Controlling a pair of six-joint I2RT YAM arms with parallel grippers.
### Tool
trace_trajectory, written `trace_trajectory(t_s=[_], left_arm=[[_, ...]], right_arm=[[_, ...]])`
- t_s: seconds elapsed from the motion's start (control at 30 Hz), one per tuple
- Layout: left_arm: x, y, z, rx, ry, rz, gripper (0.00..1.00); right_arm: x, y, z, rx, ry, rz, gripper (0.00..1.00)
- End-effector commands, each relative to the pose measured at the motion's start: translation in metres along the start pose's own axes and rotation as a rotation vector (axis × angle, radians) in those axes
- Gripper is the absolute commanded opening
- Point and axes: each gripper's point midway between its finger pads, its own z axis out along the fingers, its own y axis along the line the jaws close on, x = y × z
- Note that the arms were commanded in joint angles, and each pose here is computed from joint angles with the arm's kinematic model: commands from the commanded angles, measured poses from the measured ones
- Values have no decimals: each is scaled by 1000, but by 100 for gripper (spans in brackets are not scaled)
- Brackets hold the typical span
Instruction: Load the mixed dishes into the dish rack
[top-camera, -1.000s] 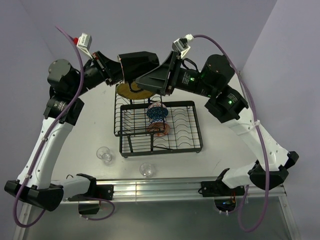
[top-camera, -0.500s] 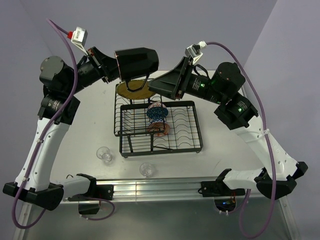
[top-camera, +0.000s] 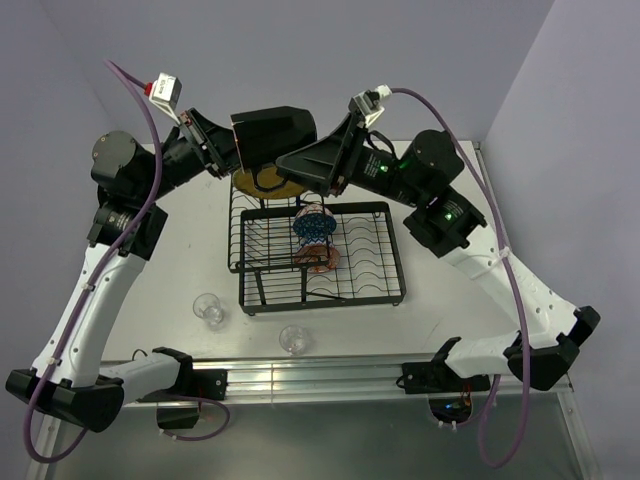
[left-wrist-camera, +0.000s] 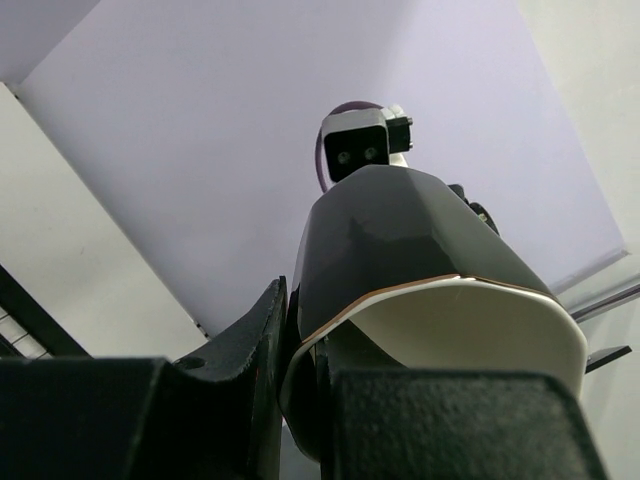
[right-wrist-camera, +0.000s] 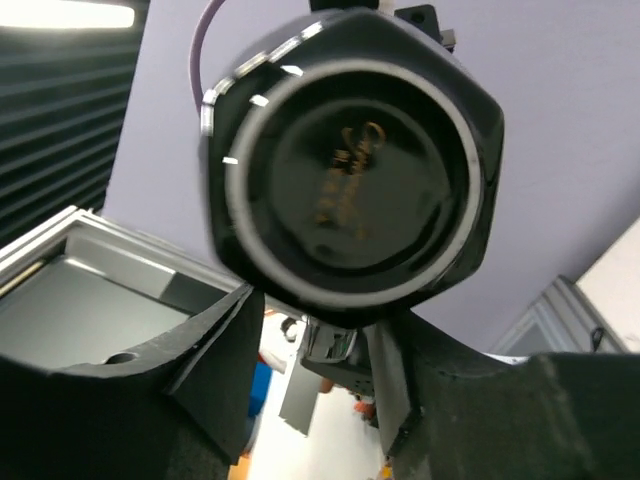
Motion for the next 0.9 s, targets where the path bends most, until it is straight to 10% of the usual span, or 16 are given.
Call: trace_trajectory(t_s=[0.0, 0.47, 0.57, 0.67, 0.83, 0.87], left_arm=[[-10, -55, -12, 157, -71, 78, 0], [0, -49, -16, 157, -52, 86, 0], [4, -46, -18, 159, -42, 76, 0], [10, -39, -17, 135, -11, 54, 3], [9, -32, -18, 83, -17, 87, 69], [9, -34, -19, 86, -20, 94, 99]], right_arm=[[-5, 18, 14, -92, -44, 16, 52], [-11, 15, 26, -47, -122, -14, 33], [-11, 13, 24, -39, -119, -34, 5], [-12, 15, 22, -24, -120, -70, 0], [-19, 13, 11, 9, -160, -132, 0], [-20, 15, 8, 2, -166, -139, 0]])
